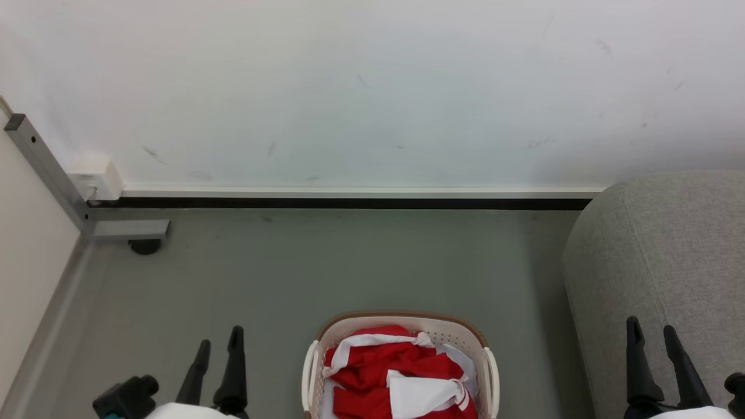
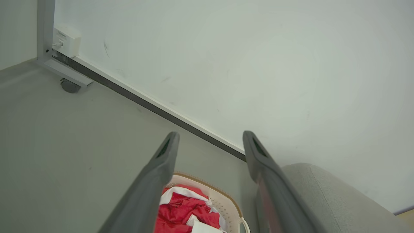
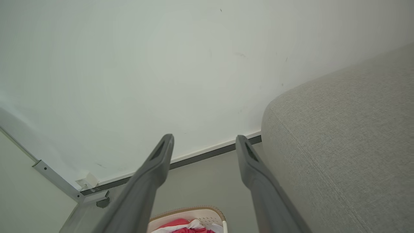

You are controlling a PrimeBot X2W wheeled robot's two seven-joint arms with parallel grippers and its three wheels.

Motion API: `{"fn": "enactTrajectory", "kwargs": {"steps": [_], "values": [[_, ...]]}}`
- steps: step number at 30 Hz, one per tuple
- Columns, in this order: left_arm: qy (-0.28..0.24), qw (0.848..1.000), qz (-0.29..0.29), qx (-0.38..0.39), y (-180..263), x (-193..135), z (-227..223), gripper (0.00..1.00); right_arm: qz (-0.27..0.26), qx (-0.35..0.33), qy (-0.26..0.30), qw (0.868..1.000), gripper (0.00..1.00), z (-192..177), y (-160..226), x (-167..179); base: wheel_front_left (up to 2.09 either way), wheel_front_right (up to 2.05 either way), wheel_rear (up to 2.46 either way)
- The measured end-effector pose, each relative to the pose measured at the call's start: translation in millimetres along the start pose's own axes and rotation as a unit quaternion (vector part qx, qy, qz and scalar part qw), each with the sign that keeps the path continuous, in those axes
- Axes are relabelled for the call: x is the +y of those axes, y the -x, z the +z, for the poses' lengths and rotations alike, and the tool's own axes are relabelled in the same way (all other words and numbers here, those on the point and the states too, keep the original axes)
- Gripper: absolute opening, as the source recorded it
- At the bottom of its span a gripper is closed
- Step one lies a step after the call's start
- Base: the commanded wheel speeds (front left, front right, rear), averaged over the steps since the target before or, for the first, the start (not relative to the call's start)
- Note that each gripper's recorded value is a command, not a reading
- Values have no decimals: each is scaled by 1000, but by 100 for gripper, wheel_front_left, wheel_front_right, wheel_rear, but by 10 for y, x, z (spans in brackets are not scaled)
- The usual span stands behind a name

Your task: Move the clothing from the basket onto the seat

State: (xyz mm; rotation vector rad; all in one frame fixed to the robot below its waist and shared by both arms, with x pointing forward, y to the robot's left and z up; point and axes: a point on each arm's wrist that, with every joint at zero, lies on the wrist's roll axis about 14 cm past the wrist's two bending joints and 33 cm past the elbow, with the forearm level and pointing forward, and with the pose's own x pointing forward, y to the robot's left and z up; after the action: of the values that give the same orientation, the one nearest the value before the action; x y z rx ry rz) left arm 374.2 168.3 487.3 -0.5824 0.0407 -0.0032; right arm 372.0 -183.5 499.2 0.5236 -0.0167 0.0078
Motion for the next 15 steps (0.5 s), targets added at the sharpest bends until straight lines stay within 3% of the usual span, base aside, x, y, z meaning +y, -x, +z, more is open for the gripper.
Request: {"fn": "enactTrajectory", "kwargs": {"steps": [15], "values": [[-118, 993, -27, -7, 6, -115, -14, 100, -4, 13, 98, 995, 100, -95, 55, -98, 0, 0, 0]]}}
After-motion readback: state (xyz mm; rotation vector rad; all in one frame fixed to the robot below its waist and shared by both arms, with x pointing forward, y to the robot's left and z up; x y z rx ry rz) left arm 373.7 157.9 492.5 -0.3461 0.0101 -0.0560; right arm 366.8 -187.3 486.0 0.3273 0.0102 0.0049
